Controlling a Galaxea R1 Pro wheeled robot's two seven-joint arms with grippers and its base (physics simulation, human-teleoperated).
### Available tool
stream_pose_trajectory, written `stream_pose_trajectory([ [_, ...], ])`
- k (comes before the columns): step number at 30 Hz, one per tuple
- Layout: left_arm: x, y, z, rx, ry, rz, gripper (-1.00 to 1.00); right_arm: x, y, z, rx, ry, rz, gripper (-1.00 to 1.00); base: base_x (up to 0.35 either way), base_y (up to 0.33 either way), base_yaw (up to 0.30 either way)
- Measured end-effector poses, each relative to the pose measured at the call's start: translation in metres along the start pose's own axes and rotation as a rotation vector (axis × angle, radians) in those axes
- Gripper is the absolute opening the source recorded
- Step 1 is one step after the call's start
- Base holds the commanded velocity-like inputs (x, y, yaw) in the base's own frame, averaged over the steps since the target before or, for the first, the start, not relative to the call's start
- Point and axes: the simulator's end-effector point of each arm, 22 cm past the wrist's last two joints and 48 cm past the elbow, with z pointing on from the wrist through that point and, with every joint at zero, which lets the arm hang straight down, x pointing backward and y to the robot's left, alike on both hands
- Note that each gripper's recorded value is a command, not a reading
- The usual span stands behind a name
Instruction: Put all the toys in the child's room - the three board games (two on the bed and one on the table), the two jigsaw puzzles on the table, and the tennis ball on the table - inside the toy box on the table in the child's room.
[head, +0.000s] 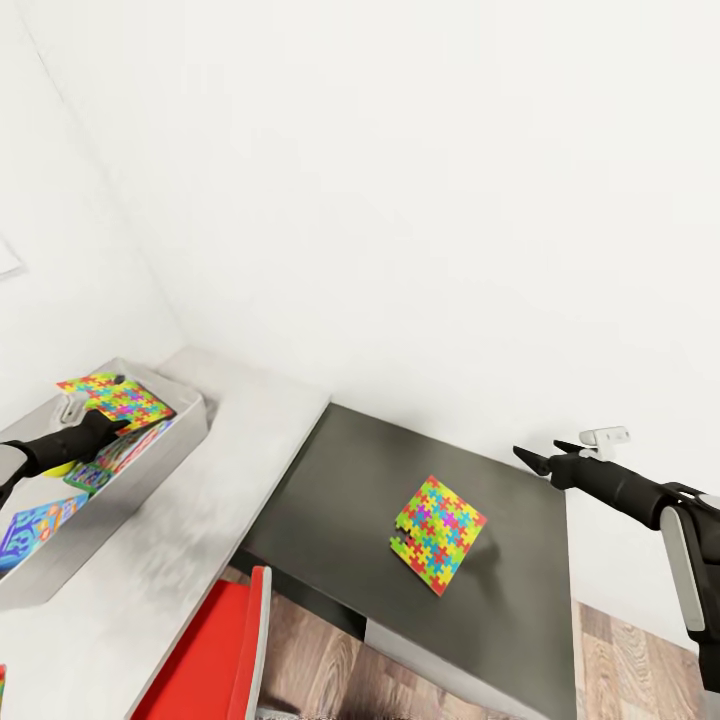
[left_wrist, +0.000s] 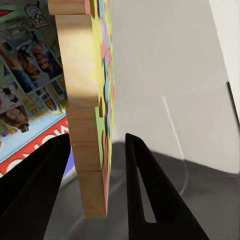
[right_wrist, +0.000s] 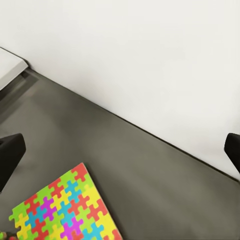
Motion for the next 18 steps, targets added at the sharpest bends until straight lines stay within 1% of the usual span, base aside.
stream_pose_trajectory([
  [3,0.0001,0.0006,0.0006,0.003,-0.001,-0.009,-1.00,0.0017,-0.0005,0.0008,0.000,0.003,0.001,1.00,0.000,0.000,0.000],
  [4,0.0002,0.0007,0.0007,0.004,-0.001,-0.011,1.00,0.0019,-0.0006,0.0009,0.000,0.003,0.002,1.00,0.000,0.000,0.000],
  [5,0.0059,0.0084,0.0023,-0.029,0.020,0.033,1.00,0.0025,-0.0009,0.0017,0.000,0.005,0.002,1.00,0.000,0.000,0.000],
  [18,0.0045,0.0050,0.0003,-0.023,0.032,0.029,1.00,0.0031,-0.0005,0.0018,0.000,0.005,0.004,1.00,0.000,0.000,0.000],
])
